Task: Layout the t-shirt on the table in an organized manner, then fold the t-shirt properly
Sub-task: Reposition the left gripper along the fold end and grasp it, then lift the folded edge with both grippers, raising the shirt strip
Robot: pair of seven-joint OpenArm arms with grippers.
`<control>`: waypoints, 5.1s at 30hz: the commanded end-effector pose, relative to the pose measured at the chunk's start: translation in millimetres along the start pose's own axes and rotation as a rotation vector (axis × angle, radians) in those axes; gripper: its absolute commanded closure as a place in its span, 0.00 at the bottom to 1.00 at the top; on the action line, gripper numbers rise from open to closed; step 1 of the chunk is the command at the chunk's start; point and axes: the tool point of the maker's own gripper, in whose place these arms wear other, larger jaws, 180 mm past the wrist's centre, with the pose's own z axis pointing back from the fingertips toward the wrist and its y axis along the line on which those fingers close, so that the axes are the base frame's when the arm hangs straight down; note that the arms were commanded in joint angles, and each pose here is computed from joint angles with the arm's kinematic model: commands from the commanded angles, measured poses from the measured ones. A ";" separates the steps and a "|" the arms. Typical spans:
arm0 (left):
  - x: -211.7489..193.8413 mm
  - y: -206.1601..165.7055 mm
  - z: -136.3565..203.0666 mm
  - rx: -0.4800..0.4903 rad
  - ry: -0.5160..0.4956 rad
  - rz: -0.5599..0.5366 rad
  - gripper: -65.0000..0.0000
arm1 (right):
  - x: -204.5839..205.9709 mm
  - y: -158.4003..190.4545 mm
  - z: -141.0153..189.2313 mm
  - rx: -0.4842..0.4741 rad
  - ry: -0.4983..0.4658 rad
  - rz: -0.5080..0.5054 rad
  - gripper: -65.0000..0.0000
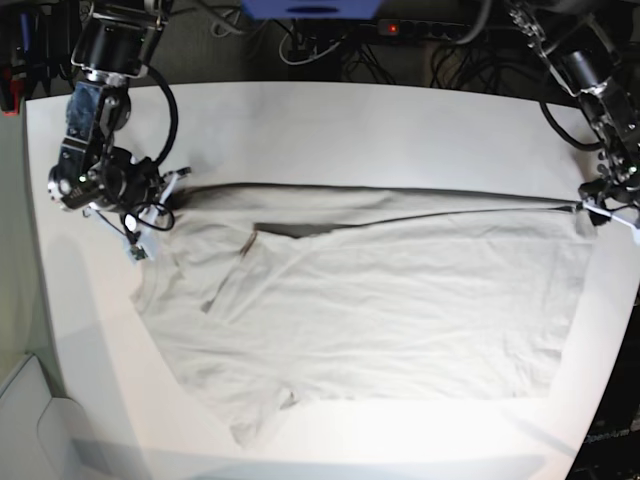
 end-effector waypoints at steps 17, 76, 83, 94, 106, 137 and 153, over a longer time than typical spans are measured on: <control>-15.7 -0.6 -16.7 -0.013 0.014 0.042 0.77 | 16.0 -8.9 6.0 -0.021 -0.030 0.029 1.00; 101.5 -65.3 26.5 -0.017 0.023 -0.131 1.00 | 86.5 -41.2 32.2 -0.105 -0.119 0.088 1.00; 66.0 -40.3 3.1 -0.004 0.158 -0.113 1.00 | 84.5 -47.0 34.3 -0.118 -0.112 0.090 1.00; 47.7 -34.5 1.5 -0.008 0.193 -0.101 0.59 | 79.7 -43.6 31.9 -0.110 -0.101 0.089 1.00; 50.1 -16.0 35.0 0.050 0.052 -0.101 0.42 | 80.2 -42.5 31.7 -0.106 -0.103 0.088 1.00; -1.2 -36.6 -1.9 -0.026 0.058 -0.077 0.44 | 74.0 -36.6 27.5 -0.093 -0.092 0.084 1.00; 25.2 -34.1 11.0 -0.008 0.003 -0.082 1.00 | 75.7 -37.7 29.3 -0.098 -0.096 0.087 1.00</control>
